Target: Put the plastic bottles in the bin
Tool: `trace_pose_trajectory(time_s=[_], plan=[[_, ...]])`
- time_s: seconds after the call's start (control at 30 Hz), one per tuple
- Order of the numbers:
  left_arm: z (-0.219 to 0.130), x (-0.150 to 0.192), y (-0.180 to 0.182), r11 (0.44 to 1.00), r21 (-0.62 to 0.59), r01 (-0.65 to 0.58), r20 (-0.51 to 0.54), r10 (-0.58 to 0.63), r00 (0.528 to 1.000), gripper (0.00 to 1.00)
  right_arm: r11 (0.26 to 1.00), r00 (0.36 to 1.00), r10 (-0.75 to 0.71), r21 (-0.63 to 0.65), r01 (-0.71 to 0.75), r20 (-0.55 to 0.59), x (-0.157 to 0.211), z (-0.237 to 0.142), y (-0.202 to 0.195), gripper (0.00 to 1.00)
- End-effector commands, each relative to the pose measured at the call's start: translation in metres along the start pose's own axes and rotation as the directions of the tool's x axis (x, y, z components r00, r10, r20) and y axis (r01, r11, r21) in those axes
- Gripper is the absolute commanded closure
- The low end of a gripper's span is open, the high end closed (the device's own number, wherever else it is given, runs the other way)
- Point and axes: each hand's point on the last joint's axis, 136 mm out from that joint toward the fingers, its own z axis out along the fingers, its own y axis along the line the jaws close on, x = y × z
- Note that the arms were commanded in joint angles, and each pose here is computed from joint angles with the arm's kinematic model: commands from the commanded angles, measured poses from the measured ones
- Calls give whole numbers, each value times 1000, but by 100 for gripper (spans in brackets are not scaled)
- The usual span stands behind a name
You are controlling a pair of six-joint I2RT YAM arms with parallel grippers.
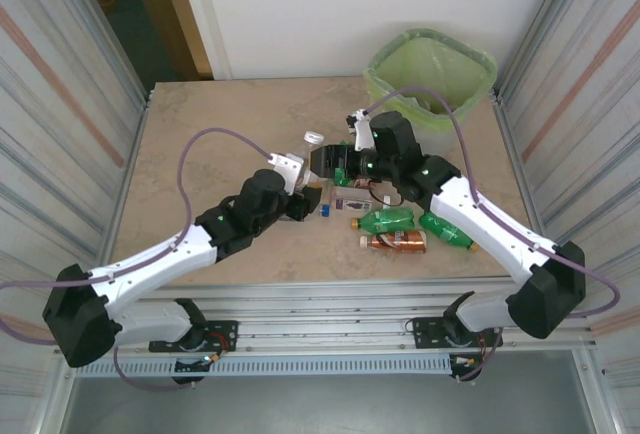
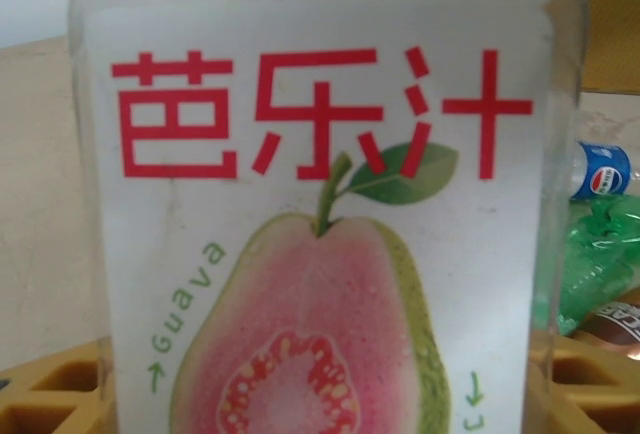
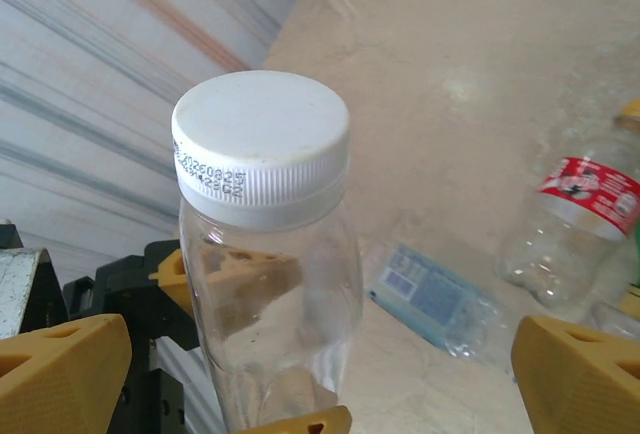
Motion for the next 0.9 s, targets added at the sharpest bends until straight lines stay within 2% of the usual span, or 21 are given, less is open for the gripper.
trace_pose_trajectory(time_s=[0.0,0.43,0.53,0.63,0.73,0.83,0.87], plan=[[-14,-26,-16,997,78,-25,105,17,994,42,996,1000,-20,-87,18,-17,-1,15,23,8],[-29,-40,-10,997,76,4,202,-19,979,42,978,997,31,-202,-45,-73,8,36,34,37],[-29,-43,-8,997,72,9,215,-24,976,41,976,996,37,-211,-52,-78,9,37,35,49],[-27,-43,-7,998,70,10,210,-25,977,37,975,997,35,-217,-51,-73,8,36,37,58],[-26,-43,-5,998,65,17,207,-30,978,32,975,997,35,-217,-49,-68,7,35,38,63],[-27,-43,-3,998,60,27,210,-39,977,19,976,998,26,-213,-38,-59,6,32,38,65],[-28,-42,-2,998,60,28,209,-40,977,12,978,998,24,-208,-34,-53,4,31,37,65]])
